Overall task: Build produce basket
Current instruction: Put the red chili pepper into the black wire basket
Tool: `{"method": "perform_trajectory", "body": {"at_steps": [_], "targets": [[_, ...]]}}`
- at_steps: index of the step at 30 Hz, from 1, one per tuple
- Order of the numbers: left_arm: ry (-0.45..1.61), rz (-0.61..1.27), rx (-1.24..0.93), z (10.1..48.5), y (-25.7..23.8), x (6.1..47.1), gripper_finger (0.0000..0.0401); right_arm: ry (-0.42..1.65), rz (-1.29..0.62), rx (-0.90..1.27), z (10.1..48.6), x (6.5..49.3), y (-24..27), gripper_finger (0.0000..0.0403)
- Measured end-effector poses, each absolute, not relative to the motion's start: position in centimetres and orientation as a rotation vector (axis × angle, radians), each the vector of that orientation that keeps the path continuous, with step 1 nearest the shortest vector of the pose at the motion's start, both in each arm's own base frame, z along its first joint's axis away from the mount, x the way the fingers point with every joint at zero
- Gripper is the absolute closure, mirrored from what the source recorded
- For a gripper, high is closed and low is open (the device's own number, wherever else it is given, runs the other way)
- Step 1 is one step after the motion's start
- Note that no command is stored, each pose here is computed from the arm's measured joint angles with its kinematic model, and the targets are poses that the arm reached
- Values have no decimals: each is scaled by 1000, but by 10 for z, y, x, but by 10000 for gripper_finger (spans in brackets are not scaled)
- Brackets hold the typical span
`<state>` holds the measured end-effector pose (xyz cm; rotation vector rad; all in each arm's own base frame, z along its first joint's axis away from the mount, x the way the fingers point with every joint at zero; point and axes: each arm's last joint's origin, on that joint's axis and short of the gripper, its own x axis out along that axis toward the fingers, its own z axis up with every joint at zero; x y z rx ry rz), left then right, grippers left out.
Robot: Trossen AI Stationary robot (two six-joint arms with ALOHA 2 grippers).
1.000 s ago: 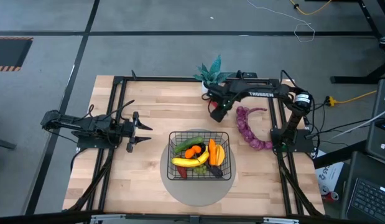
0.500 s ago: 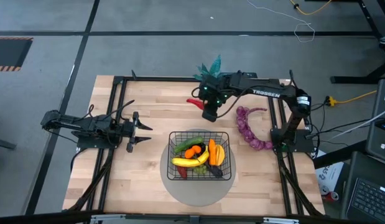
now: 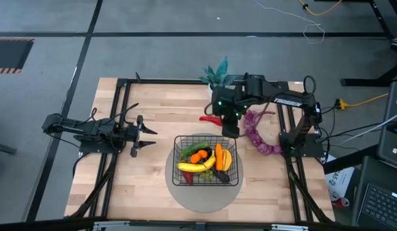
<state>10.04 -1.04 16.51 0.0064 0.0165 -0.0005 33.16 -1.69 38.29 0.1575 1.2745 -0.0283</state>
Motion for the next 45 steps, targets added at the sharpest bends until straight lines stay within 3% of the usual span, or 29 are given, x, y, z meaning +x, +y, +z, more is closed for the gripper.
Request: {"method": "perform_trajectory", "body": {"at_steps": [11,28,45], "targets": [[17,-1,6,165,-10,100,213,1326,66,114,385,324,45,295],[17,0,6,165,-10,100,213,1111,278,4,392,329,112,295],[17,0,7,165,-10,100,213,1070,105,110,394,327,126,295]]}}
